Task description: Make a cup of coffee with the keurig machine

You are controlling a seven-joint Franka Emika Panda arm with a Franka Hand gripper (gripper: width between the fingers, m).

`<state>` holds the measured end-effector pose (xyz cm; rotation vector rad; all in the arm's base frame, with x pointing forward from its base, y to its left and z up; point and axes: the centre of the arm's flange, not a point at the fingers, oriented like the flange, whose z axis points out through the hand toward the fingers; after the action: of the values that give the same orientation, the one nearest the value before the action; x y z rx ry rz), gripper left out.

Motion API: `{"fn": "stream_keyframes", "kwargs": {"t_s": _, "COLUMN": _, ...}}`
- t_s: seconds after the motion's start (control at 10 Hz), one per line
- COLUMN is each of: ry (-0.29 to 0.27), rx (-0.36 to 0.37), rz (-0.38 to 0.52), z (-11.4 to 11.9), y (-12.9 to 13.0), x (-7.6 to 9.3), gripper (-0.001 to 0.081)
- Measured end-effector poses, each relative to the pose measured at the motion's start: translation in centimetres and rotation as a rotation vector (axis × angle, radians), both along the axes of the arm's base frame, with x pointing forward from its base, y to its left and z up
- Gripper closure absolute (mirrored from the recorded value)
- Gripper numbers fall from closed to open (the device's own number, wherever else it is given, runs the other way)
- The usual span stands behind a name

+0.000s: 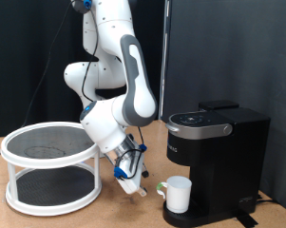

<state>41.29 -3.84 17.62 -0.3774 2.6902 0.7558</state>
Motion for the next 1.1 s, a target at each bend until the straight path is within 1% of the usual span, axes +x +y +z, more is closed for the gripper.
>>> {"fn": "stream_keyframes", "kwargs": {"t_s": 0.1, "ry": -0.006, "rx": 0.0, "rz": -0.002, "z": 0.4, "y": -0.2, "x": -0.5, "gripper": 0.0072}}
{"fn": "stream_keyframes", "kwargs": {"t_s": 0.2, "ry": -0.005, "rx": 0.0, "rz": -0.001, "z": 0.4, "y": -0.2, "x": -0.5, "gripper": 0.0072}}
{"fn": "stream_keyframes", "kwargs": {"t_s": 0.3, "ry": -0.002, "rx": 0.016, "rz": -0.002, "z": 0.5, "y": 0.0, "x": -0.5, "gripper": 0.0072}}
{"fn": "stream_keyframes", "kwargs": {"t_s": 0.4, "ry": -0.001, "rx": 0.052, "rz": -0.003, "z": 0.9, "y": 0.3, "x": -0.3, "gripper": 0.0072}}
{"fn": "stream_keyframes", "kwargs": {"t_s": 0.5, "ry": -0.008, "rx": 0.08, "rz": 0.001, "z": 1.9, "y": 0.6, "x": 0.0, "gripper": 0.0072}}
{"fn": "stream_keyframes", "kwargs": {"t_s": 0.7, "ry": -0.041, "rx": 0.102, "rz": 0.037, "z": 4.4, "y": 1.0, "x": 0.1, "gripper": 0.0072}}
{"fn": "stream_keyframes", "kwargs": {"t_s": 0.9, "ry": -0.043, "rx": 0.132, "rz": 0.067, "z": 6.7, "y": 1.2, "x": -0.2, "gripper": 0.0072}}
{"fn": "stream_keyframes", "kwargs": {"t_s": 1.1, "ry": -0.07, "rx": 0.196, "rz": 0.075, "z": 9.2, "y": 1.2, "x": -0.4, "gripper": 0.0072}}
